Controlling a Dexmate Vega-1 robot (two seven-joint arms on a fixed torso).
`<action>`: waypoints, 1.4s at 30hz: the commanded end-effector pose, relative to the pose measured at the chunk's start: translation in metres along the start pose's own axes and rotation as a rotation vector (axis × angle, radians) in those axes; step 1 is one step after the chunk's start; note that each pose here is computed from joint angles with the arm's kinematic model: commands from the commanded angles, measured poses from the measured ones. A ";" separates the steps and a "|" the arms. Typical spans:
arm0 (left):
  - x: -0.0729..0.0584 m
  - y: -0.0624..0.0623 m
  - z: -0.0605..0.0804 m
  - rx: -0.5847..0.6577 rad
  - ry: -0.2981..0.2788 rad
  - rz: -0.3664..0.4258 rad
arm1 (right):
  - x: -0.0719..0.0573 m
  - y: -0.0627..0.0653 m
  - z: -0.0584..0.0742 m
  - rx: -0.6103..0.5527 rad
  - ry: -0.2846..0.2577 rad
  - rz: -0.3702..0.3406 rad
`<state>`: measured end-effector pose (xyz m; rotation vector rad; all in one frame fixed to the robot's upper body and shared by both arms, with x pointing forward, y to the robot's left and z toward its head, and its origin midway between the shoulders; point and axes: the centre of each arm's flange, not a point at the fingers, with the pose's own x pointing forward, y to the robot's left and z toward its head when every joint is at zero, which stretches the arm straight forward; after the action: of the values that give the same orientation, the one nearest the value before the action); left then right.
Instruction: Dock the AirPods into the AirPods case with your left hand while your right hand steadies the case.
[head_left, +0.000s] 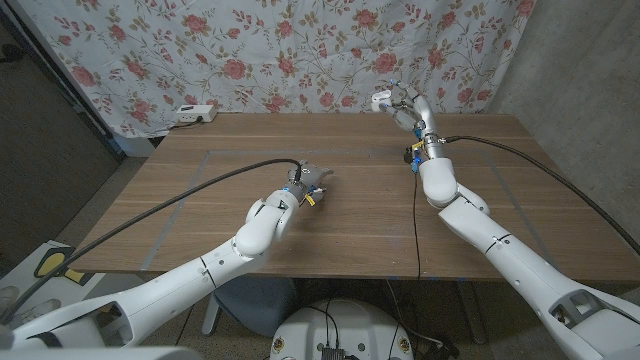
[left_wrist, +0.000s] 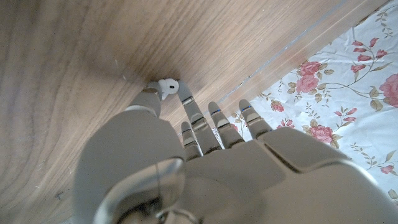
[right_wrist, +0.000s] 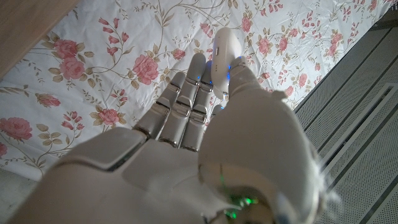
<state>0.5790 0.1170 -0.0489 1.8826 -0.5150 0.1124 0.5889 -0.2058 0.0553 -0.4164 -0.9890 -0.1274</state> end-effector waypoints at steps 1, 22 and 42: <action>0.003 0.000 0.000 -0.005 -0.006 -0.002 | 0.002 0.000 -0.001 0.002 0.004 0.000; 0.001 -0.003 -0.005 -0.040 0.002 0.029 | 0.002 0.003 0.000 0.011 0.008 0.000; -0.002 0.009 -0.007 -0.059 0.017 0.099 | 0.000 0.000 0.000 0.013 0.008 -0.005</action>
<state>0.5806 0.1214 -0.0475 1.8222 -0.5588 0.1390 0.5899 -0.2033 0.0565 -0.4061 -0.9827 -0.1260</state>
